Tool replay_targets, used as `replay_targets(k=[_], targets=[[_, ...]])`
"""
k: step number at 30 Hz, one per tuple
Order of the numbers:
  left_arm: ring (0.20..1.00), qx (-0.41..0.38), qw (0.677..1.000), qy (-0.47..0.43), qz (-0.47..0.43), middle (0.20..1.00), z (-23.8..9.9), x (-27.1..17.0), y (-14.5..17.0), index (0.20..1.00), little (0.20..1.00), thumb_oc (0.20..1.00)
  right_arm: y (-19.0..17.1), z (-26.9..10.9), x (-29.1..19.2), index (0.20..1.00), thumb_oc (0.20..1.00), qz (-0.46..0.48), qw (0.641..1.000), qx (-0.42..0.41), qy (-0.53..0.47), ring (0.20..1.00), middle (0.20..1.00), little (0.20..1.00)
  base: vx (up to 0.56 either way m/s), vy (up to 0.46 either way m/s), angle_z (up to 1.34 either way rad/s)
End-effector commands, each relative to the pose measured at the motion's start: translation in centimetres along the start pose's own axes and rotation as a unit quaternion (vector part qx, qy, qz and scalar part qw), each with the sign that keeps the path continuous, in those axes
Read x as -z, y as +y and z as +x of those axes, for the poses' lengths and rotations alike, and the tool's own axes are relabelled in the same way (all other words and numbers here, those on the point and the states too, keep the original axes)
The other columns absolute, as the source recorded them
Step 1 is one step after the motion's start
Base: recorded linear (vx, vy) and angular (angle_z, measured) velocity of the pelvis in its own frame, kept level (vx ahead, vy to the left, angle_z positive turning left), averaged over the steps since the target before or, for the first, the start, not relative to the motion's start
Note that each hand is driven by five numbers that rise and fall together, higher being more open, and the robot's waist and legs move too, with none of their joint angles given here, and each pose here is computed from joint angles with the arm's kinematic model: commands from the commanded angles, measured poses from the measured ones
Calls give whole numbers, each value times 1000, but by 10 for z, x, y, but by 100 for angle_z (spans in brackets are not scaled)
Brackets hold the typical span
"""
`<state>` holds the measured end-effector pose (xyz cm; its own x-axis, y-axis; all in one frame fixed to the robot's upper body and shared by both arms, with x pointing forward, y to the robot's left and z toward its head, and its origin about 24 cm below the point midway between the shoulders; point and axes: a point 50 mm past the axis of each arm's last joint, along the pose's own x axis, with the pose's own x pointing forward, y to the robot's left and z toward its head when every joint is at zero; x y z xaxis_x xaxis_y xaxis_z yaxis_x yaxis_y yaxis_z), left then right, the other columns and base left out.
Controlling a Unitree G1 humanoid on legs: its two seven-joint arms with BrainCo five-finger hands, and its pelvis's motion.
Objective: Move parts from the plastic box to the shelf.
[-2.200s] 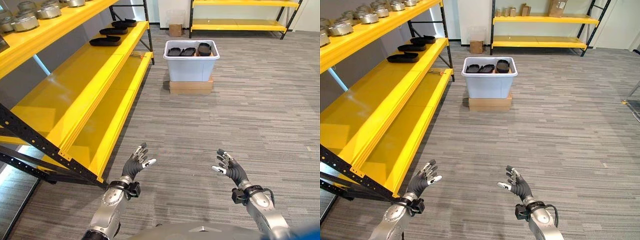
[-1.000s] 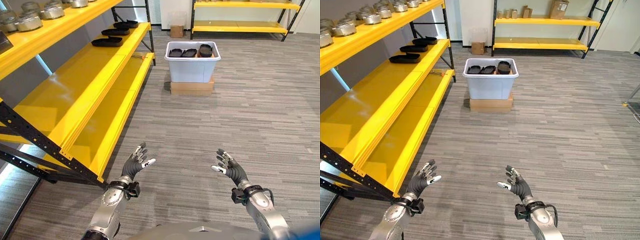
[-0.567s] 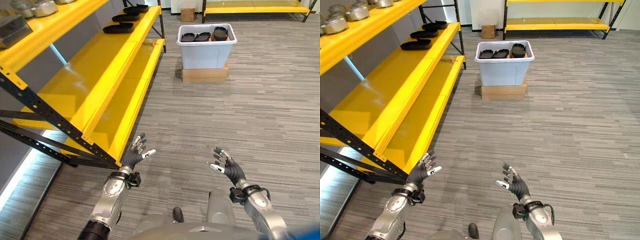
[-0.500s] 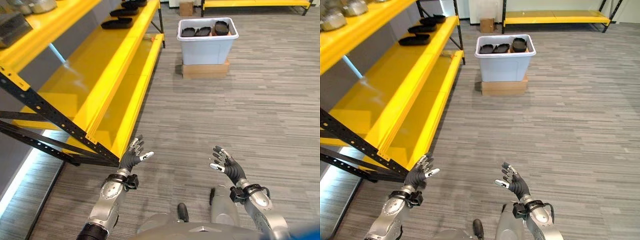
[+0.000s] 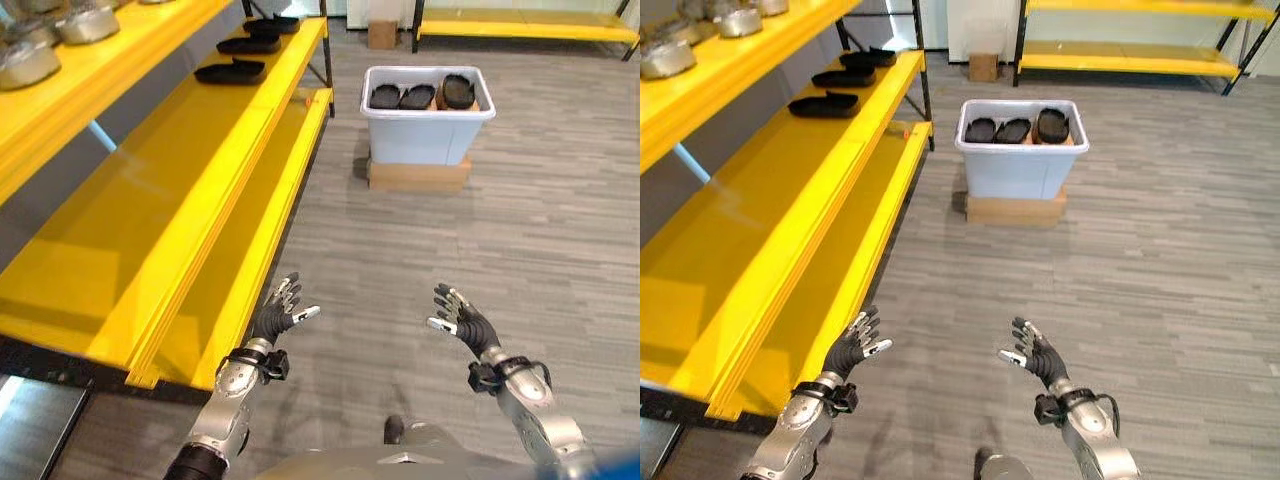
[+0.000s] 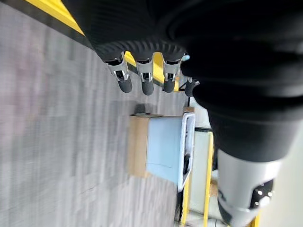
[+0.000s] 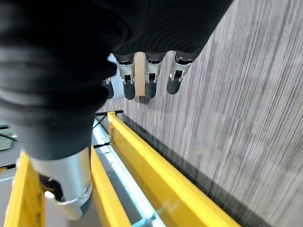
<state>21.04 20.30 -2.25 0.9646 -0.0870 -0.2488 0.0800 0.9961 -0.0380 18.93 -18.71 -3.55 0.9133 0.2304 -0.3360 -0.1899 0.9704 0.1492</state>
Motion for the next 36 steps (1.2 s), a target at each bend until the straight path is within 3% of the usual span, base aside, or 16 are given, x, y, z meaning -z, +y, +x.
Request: replay_targets(k=[1,13,24,36], targets=[[1000,35,998,-44,-17,1000,2,-15,-18,1000,1000,1000,-9,4,-28,1000,1000,-7,998,10,-64,1000,1000,1000,271,-14,-41],[1000,36,998,-46,0,1000,-4,-14,-17,1000,1000,1000,8,6,-15,1000,1000,-3,999,-13,-45,1000,1000,1000,387,128,-43],[1000,19,998,-51,30,1000,0,-22,-7,1000,1000,1000,27,16,-20,1000,1000,-9,997,-45,-55,1000,1000,1000,211,162,17],[1000,9,999,-25,23,1000,-7,-7,-3,1000,1000,1000,24,11,-15,1000,1000,-15,998,-40,-41,1000,1000,1000,273,-175,6]])
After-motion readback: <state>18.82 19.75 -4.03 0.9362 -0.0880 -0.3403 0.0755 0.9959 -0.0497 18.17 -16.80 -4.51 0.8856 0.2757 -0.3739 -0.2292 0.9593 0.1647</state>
